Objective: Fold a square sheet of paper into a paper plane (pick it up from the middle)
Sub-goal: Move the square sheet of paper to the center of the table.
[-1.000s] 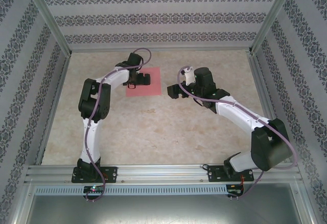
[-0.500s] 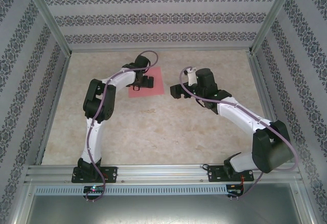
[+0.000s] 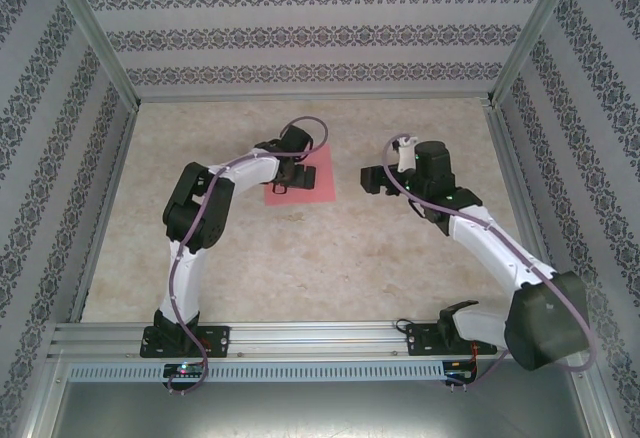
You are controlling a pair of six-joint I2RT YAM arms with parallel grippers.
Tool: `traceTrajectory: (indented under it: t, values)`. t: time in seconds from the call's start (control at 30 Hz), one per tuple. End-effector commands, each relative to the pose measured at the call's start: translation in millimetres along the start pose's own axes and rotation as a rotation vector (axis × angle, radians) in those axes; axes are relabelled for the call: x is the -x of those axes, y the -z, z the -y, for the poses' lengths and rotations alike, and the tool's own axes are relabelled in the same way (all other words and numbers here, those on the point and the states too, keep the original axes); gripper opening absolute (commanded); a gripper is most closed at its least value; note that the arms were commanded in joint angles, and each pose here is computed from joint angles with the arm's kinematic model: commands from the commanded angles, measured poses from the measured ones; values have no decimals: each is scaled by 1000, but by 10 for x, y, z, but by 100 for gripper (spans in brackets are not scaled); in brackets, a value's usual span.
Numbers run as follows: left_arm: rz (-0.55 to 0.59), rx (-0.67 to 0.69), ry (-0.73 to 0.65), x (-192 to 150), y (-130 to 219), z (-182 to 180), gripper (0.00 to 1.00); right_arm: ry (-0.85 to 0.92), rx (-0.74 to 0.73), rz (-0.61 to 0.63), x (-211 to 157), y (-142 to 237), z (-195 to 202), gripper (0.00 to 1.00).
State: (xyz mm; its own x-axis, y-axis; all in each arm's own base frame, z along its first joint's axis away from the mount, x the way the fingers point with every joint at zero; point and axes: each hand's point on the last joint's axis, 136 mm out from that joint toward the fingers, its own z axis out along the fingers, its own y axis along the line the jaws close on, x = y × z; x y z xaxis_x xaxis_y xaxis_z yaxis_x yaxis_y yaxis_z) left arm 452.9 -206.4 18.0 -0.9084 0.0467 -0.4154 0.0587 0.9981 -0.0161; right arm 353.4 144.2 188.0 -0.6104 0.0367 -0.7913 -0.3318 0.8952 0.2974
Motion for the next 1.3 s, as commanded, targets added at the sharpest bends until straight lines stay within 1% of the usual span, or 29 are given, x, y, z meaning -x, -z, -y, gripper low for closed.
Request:
traceTrajectory:
  t: [0.0, 0.13, 0.23, 0.4, 0.6, 0.7, 0.83, 0.93, 1.07, 1.17, 1.27]
  values:
    - [-226, 13, -34, -800, -125, 114, 100, -33, -3, -25, -115, 107, 42, 98]
    - [-222, -17, -63, -921, -2, 389, 100, -56, 8, -52, -226, 213, 33, 98]
    - [-227, -45, -37, -998, 57, 561, 100, -74, 19, -80, -324, 273, 10, 98]
    - [-208, -60, -24, -1016, 199, 730, 100, -96, 36, -136, -479, 374, -34, 98]
    - [-200, -94, -52, -1078, 311, 950, 100, -129, 71, -184, -648, 441, -116, 98]
    - [-178, -84, -62, -1046, 365, 923, 100, -131, 71, -191, -695, 458, -148, 98]
    - [-96, -81, -82, -832, 623, 870, 100, -125, 66, -210, -734, 450, -210, 98]
    - [-70, -80, -88, -745, 819, 784, 100, -121, 50, -213, -709, 433, -250, 98]
    - [-68, -131, -62, -740, 1031, 615, 100, -127, 9, -212, -675, 361, -297, 98]
    - [-75, -154, -72, -761, 1167, 469, 100, -141, -22, -230, -672, 284, -345, 98]
    - [-52, -182, -75, -749, 1287, 322, 100, -136, -49, -254, -683, 172, -418, 98]
